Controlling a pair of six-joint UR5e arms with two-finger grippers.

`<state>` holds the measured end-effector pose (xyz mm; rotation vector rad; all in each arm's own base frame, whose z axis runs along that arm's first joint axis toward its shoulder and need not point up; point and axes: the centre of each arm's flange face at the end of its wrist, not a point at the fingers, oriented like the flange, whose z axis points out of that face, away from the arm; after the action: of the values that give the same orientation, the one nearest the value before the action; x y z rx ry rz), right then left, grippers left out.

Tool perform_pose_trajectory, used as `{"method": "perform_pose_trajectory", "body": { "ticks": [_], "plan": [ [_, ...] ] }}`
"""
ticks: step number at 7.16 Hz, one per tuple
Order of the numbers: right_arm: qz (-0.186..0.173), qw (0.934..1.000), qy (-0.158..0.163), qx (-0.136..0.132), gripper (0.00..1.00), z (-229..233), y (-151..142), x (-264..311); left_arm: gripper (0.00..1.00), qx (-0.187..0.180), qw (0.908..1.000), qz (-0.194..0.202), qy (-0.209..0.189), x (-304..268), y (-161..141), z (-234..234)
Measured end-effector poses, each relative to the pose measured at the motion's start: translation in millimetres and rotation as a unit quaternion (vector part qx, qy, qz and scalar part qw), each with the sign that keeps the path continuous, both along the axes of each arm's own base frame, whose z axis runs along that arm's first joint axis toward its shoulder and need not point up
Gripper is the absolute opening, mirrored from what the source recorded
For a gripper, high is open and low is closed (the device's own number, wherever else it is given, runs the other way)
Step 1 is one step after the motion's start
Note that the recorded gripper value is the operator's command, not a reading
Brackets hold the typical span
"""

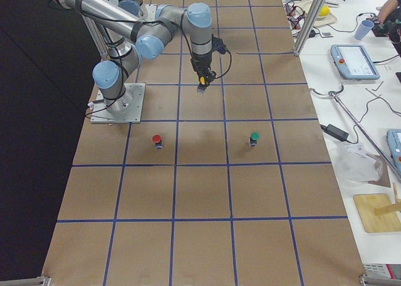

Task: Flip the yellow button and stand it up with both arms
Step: 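Carry the button away with the right gripper while the left gripper withdraws, then lower the button upright onto the table with the right gripper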

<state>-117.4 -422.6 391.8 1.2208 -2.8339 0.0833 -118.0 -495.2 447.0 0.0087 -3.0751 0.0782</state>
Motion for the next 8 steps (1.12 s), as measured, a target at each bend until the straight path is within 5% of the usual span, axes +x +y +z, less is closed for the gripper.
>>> {"method": "perform_pose_trajectory", "body": {
  "ticks": [2, 3, 5, 8],
  "plan": [
    [0.11, 0.9938, 0.004, 0.01, 0.17, -8.0, 7.3, -33.3, 1.0, 0.002, 0.9997, 0.024, -0.003, -2.1, -1.5, 10.6],
    [0.172, 0.985, 0.003, 0.015, 0.17, -15.6, 5.5, -41.5, 1.0, 0.002, 0.9996, 0.027, 0.0, -3.5, -2.7, 11.0],
    [0.303, 0.9529, 0.023, 0.003, 0.17, -23.6, -5.1, -53.0, 1.0, -0.002, 0.9996, 0.028, 0.006, -5.4, -5.5, 14.2],
    [0.455, 0.89, 0.028, 0.004, 0.17, -46.1, -14.3, -74.2, 1.0, -0.012, 0.9995, 0.028, 0.004, -4.9, -19.2, 27.8]
  ]
}}
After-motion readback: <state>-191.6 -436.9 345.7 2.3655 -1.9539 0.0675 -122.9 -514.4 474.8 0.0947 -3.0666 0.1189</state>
